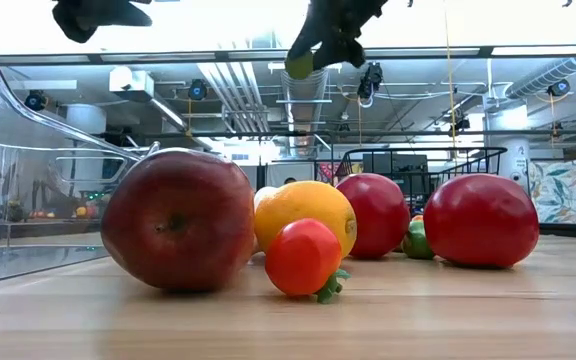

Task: Sort produce into baskets
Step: Put the green lemon into the transparent bin

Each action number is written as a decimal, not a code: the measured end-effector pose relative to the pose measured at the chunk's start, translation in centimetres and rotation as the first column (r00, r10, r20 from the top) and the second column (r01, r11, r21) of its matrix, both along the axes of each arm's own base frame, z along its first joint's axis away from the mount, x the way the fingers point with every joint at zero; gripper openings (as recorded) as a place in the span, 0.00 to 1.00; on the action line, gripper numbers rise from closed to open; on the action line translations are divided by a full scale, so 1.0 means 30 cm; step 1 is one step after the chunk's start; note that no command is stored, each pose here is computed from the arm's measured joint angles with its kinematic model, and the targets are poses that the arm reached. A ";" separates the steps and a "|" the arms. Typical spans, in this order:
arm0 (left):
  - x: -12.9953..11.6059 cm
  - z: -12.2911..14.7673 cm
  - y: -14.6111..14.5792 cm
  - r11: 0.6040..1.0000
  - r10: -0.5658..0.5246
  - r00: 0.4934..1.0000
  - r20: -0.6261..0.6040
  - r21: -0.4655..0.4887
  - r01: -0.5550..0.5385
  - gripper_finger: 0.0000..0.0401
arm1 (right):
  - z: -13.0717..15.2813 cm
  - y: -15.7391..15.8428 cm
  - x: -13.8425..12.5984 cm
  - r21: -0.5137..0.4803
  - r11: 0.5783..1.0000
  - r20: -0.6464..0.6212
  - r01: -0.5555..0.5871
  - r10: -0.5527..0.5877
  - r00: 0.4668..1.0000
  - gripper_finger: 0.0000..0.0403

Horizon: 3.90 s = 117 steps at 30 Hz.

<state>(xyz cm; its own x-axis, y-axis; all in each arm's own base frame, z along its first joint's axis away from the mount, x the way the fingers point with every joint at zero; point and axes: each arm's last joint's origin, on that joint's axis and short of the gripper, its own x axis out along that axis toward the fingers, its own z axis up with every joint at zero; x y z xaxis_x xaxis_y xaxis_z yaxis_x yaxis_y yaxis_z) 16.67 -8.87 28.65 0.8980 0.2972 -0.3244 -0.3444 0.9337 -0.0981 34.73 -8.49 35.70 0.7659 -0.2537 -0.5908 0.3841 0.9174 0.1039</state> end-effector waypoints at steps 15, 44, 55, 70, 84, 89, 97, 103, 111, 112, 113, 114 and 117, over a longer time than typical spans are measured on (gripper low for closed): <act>-0.047 0.025 0.036 0.997 0.031 0.999 -0.020 0.078 -0.029 0.39 | -0.015 -0.080 0.170 -0.036 0.994 0.032 -0.099 0.100 0.994 0.53; -0.155 0.064 0.111 0.998 0.037 0.999 0.008 0.044 -0.037 0.39 | -0.330 -0.359 0.483 -0.091 0.993 -0.084 -0.076 0.068 0.994 0.53; -0.159 0.061 0.115 0.996 0.060 0.998 0.002 0.068 -0.060 0.39 | -0.373 -0.404 0.467 -0.004 0.998 -0.088 -0.056 0.056 0.995 0.53; -0.155 0.058 0.115 0.993 0.080 0.997 0.000 0.086 -0.079 0.39 | -0.437 -0.394 0.457 0.041 0.998 -0.138 -0.050 0.055 0.989 0.53; -0.152 0.056 0.113 0.993 0.081 0.997 -0.004 0.091 -0.081 0.39 | -0.434 -0.393 0.458 0.041 0.997 -0.133 -0.065 0.070 0.989 0.53; -0.152 0.056 0.113 0.993 0.081 0.997 -0.004 0.091 -0.081 0.39 | -0.434 -0.393 0.458 0.041 0.997 -0.133 -0.065 0.070 0.989 0.53; -0.152 0.055 0.113 0.993 0.081 0.997 -0.005 0.091 -0.081 0.39 | -0.434 -0.393 0.458 0.036 0.997 -0.134 -0.070 0.074 0.988 0.53; -0.152 0.055 0.113 0.993 0.081 0.997 -0.005 0.091 -0.081 0.39 | -0.434 -0.393 0.458 0.036 0.997 -0.134 -0.070 0.075 0.988 0.53; -0.152 0.055 0.113 0.993 0.081 0.997 -0.005 0.091 -0.081 0.39 | -0.434 -0.393 0.458 0.031 0.997 -0.136 -0.075 0.078 0.988 0.53; -0.152 0.055 0.113 0.993 0.081 0.997 -0.005 0.091 -0.081 0.39 | -0.434 -0.393 0.458 0.031 0.997 -0.136 -0.075 0.078 0.988 0.53; -0.152 0.055 0.113 0.993 0.082 0.997 -0.004 0.091 -0.081 0.39 | -0.434 -0.393 0.458 0.031 0.997 -0.136 -0.075 0.079 0.988 0.53; -0.152 0.055 0.113 0.993 0.081 0.997 -0.005 0.091 -0.081 0.39 | -0.434 -0.393 0.458 0.031 0.997 -0.136 -0.075 0.079 0.988 0.53; -0.152 0.055 0.113 0.993 0.081 0.997 -0.005 0.091 -0.081 0.39 | -0.434 -0.393 0.458 0.031 0.997 -0.136 -0.075 0.079 0.988 0.53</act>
<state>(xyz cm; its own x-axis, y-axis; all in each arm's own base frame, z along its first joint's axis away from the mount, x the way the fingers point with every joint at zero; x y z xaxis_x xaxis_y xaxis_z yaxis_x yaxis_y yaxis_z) 12.10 -5.49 30.32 0.8672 0.3972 -0.3002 -0.4197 0.9076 -0.0116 48.46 -20.27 22.69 0.6940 -0.1806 -0.6970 0.3247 0.9425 0.0791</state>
